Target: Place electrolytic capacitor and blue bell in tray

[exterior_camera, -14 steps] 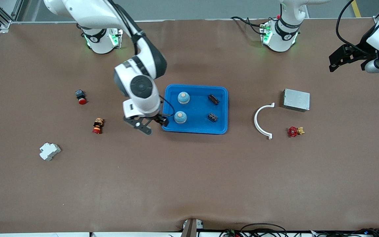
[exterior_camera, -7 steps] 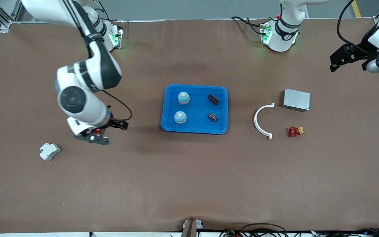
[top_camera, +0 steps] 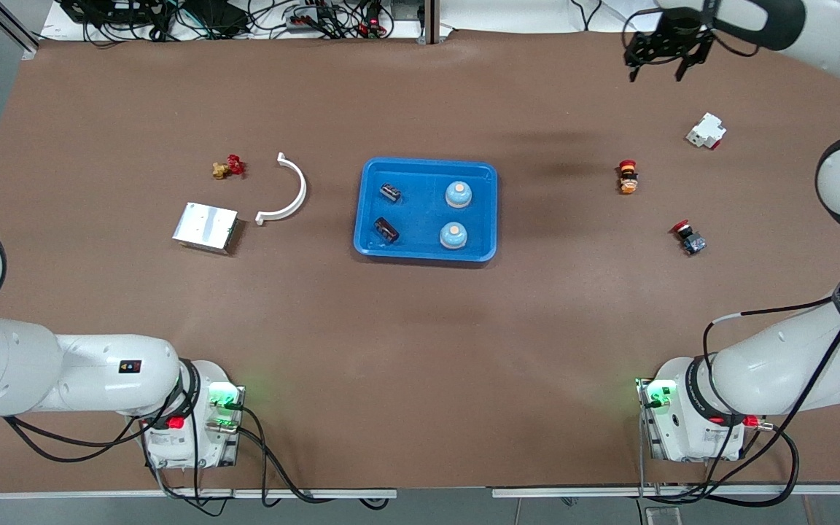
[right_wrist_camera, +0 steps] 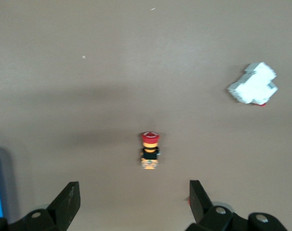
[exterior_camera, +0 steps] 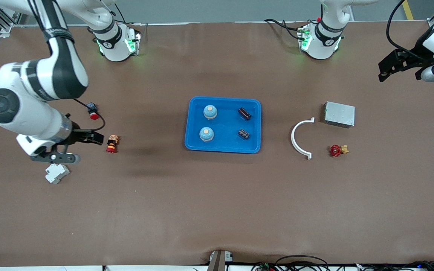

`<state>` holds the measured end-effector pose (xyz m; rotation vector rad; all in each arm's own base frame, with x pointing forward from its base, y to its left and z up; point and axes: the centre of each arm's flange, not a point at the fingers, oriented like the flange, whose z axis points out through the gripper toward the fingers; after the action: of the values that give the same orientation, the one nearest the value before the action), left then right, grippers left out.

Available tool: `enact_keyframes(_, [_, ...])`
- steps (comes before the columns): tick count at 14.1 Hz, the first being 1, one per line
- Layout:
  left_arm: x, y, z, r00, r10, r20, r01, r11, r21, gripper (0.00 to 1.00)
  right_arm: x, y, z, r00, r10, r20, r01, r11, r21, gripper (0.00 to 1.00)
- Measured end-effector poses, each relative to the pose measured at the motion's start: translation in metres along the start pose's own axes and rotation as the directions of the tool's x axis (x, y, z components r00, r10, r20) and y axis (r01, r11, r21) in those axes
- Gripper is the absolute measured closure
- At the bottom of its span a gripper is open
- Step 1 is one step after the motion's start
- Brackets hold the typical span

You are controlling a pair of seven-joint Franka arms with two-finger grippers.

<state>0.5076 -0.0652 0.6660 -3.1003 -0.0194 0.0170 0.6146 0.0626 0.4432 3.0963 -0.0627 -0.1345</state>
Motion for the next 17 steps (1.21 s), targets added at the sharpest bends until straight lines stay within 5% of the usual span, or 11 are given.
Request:
enact_keyframes(13, [-0.001, 0.006, -0.003, 1.0, 0.01, -0.006, -0.01, 1.0, 0.0, 0.0, -0.058, 0.103, -0.116, 0.993, -0.059, -0.105, 0.058, 0.998, -0.014, 0.0])
enact_keyframes(17, [-0.002, 0.008, -0.003, 1.0, 0.012, -0.005, -0.012, 1.0, 0.001, 0.0, -0.076, 0.106, -0.142, 0.993, -0.057, -0.099, 0.056, 0.998, -0.011, 0.0])
